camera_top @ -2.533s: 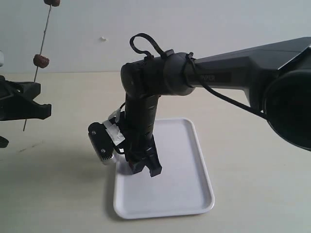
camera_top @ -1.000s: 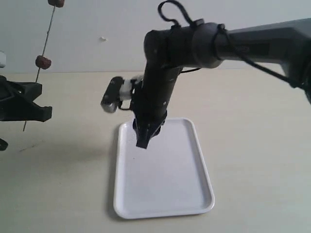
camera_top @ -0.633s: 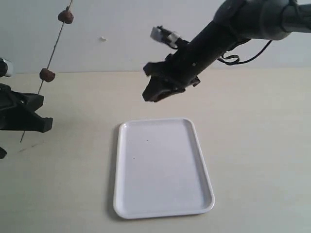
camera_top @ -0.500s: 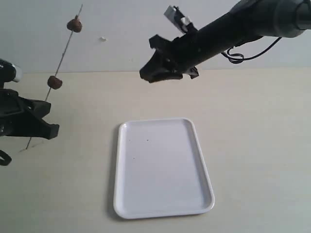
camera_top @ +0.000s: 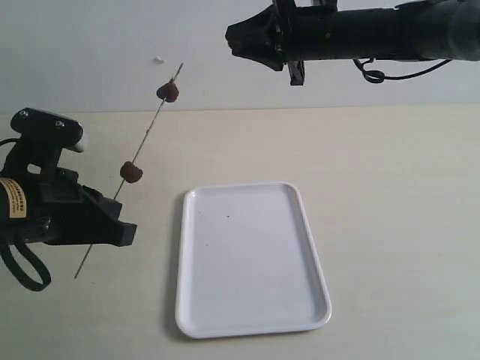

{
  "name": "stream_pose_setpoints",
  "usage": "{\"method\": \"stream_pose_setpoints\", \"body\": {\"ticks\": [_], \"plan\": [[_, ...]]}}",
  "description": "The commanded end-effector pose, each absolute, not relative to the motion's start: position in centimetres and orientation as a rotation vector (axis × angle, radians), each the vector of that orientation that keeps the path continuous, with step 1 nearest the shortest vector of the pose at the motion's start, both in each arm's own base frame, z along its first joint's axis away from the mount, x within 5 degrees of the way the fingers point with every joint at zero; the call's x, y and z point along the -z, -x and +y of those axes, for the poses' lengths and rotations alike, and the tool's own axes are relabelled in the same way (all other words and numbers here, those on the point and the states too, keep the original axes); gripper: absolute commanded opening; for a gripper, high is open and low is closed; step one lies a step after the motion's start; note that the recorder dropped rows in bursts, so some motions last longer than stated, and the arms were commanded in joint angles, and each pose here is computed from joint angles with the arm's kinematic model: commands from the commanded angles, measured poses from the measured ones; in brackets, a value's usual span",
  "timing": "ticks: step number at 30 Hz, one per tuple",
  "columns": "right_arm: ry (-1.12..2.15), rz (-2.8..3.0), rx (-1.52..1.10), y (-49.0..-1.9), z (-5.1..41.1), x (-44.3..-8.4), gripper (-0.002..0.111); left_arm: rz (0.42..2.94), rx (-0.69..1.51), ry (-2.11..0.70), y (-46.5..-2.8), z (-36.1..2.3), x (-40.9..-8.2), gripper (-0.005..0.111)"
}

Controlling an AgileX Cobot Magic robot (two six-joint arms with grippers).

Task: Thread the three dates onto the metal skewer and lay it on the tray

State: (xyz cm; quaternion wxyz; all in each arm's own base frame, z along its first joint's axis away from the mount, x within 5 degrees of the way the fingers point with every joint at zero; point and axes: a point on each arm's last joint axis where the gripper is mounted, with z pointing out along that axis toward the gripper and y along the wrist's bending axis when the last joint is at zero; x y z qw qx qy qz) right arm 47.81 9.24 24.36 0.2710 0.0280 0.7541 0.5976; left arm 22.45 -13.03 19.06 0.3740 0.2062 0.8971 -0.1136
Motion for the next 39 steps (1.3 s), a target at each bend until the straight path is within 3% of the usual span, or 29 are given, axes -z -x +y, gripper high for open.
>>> {"method": "stream_pose_setpoints", "body": {"ticks": [1, 17, 39], "plan": [[-0.054, 1.986, -1.664, -47.7, 7.6, -24.8, 0.029, 2.285, 0.331, -0.523, -22.1, -13.9, -19.5, 0.000], [-0.019, 1.978, -1.682, -47.5, 6.7, -24.9, 0.029, 2.225, 0.424, -0.610, -21.5, -17.8, -22.0, 0.000], [0.060, 1.920, -1.683, -47.3, 6.8, -25.3, 0.029, 2.200, 0.472, -0.589, -23.5, -19.7, -21.1, 0.000]]}}
